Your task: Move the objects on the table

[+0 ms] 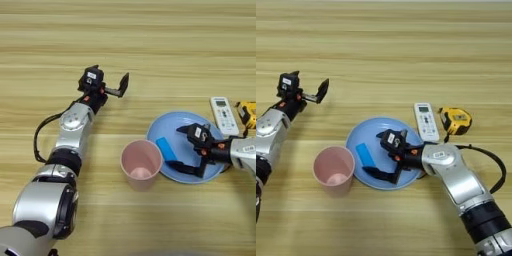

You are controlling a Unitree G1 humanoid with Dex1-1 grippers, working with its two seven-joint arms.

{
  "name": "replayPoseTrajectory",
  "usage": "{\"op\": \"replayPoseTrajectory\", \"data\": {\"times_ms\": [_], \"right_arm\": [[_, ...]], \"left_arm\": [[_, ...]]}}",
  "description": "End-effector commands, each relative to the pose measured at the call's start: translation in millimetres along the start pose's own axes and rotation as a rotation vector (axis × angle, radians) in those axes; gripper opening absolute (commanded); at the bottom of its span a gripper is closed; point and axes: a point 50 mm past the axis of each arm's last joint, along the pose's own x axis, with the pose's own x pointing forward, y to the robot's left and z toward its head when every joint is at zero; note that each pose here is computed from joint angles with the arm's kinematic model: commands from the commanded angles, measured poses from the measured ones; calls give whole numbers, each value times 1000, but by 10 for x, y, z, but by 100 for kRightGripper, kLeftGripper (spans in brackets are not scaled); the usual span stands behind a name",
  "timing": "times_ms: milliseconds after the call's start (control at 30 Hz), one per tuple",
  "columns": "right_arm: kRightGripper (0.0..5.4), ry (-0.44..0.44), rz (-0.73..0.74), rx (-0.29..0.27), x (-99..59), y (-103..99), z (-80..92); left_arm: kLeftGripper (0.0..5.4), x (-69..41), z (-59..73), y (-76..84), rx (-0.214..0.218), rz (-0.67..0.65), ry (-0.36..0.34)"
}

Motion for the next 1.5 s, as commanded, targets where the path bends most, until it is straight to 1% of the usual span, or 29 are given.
{"op": "replayPoseTrajectory", "data": {"times_ms": [33, 233, 467, 667, 933, 1133, 1333, 1500], "right_arm": [[539, 34, 2, -20, 11, 5, -25], [539, 65, -16, -47, 49, -1, -61], [539, 80, -47, -57, 38, -43, -87], [539, 72, -75, -55, 5, -88, -79], [539, 66, -167, -47, -98, -242, -73], [539, 52, -243, -33, -135, -362, -42], [539, 41, -206, -42, -127, -328, -26], [539, 37, -136, -55, -110, -252, -31]], "left_arm": [[540, 35, 41, -22, 18, -13, -10], [540, 35, 40, -24, 18, -13, -10], [540, 37, 39, -25, 18, -14, -9], [540, 38, 39, -25, 18, -14, -9], [540, 37, 37, -25, 18, -14, -8], [540, 38, 38, -24, 19, -13, -8], [540, 39, 39, -24, 18, -14, -8], [540, 42, 41, -28, 18, -15, -7]]}}
